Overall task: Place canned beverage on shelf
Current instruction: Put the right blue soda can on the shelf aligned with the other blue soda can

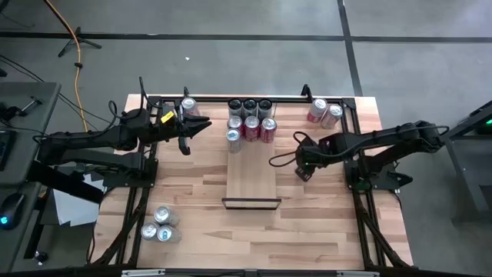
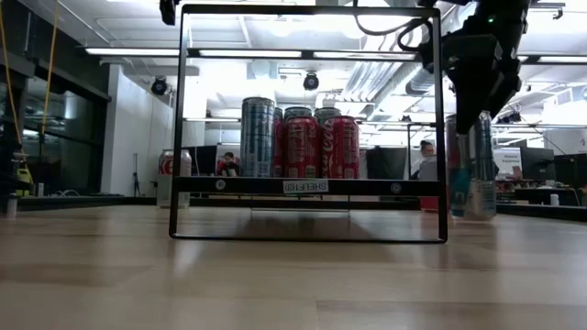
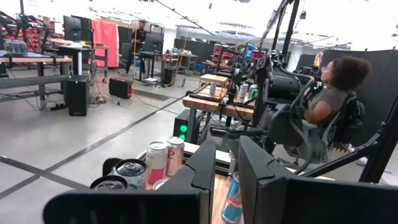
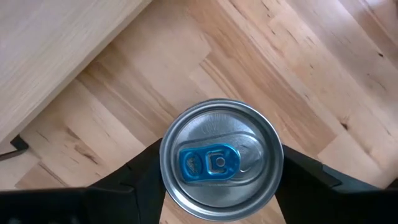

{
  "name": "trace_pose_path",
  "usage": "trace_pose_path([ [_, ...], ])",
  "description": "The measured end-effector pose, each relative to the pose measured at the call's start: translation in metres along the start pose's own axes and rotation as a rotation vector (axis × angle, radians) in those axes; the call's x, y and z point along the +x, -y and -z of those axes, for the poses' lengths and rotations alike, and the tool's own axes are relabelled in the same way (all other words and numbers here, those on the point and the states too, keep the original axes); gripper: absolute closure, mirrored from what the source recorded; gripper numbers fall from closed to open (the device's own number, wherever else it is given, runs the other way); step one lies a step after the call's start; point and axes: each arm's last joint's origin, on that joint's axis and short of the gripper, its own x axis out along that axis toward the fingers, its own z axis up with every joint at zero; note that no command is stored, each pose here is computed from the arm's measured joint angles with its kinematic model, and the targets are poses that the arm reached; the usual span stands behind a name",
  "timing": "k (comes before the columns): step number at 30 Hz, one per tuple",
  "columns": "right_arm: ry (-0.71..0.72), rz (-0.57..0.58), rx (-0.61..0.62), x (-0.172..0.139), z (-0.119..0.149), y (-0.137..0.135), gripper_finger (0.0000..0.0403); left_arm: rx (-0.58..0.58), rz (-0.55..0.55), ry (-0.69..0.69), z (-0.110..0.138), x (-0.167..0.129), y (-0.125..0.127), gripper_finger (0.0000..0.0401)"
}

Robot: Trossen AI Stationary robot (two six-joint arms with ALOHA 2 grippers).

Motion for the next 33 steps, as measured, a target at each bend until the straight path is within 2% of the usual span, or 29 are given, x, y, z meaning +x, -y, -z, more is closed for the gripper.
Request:
trace_pose_path([
  [9, 0.002, -0.026, -0.054, 0.0005, -0.0034, 0.0003, 0.0135, 0.000, -0.001, 0.000, 0.0000, 0.0000, 0.0000, 0.0384],
  [16, 0.000, -0.038, -0.056, 0.0005, -0.0037, -0.0003, 0.0129, 0.000, 0.000, 0.000, 0.0000, 0.0000, 0.0000, 0.0384],
  [20, -0.009, -0.048, -0.106, 0.0005, -0.0034, -0.0006, 0.0128, 0.000, -0.002, 0.000, 0.0000, 0.0000, -0.0001, 0.0384],
  [25, -0.025, -0.078, -0.241, 0.0004, -0.0028, -0.0016, 0.0128, 0.001, -0.032, 0.000, 0.0002, -0.0001, -0.0010, 0.0384],
  [33, 0.007, -0.061, -0.630, 0.0004, -0.0037, -0.0014, 0.0128, 0.005, -0.038, -0.030, 0.0032, -0.0001, -0.0014, 0.0384],
])
